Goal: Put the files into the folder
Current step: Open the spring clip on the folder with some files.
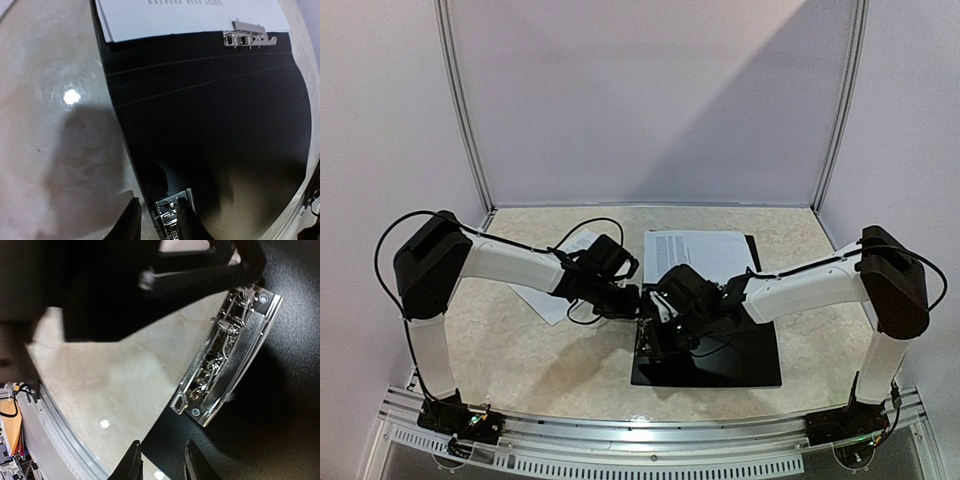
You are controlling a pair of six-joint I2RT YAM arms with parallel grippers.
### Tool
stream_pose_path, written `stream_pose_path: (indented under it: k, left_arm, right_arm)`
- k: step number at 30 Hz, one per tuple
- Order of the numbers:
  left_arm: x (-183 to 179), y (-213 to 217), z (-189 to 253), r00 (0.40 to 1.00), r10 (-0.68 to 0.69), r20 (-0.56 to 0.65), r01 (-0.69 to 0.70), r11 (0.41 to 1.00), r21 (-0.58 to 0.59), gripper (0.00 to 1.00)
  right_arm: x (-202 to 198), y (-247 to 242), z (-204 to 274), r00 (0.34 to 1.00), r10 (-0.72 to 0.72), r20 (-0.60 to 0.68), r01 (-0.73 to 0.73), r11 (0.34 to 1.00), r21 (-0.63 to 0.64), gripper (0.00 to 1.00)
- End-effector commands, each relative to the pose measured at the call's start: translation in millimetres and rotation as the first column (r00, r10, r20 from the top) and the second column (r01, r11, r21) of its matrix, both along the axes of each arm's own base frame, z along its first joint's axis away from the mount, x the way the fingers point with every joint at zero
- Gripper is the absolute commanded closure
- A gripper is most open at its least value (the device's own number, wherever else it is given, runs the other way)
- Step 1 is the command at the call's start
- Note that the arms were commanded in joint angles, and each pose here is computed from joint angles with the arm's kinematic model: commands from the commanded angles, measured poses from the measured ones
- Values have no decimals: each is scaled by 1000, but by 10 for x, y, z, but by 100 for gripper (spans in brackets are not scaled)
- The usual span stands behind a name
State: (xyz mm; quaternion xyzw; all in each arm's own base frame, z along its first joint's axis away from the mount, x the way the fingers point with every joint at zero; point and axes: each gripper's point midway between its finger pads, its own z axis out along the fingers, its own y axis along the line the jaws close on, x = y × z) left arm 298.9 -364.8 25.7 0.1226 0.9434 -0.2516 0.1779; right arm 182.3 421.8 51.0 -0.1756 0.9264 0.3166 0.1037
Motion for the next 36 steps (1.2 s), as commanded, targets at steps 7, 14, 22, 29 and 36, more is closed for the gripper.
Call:
stream_pose_path:
  k: [7,14,22,29,36]
  left_arm:
    - [-51,-53,30,999,-6,-47,3,998,-62,80]
    - [-101,-41,-6,998,-5,-66,0,997,-74,84]
    - [-140,-35,-65,996,-12,-84,6,997,-76,88]
    - [-151,-20,-73,996,-10,-86,3,997,-72,90]
    - [-159,-9,-115,996,-8,-92,2,998,-67,91]
  right_arm:
    - [41,25,-141,999,-35,-5,35,999,-5,81]
    - [43,22,-236,998,-50,-49,50,999,15,82]
    - [48,18,-329,996,-62,-67,62,998,6,81]
    - [49,-20,-399,994,-76,-83,75,997,-14,84]
    - [67,-79,-442,991,-97,-92,95,995,-21,89]
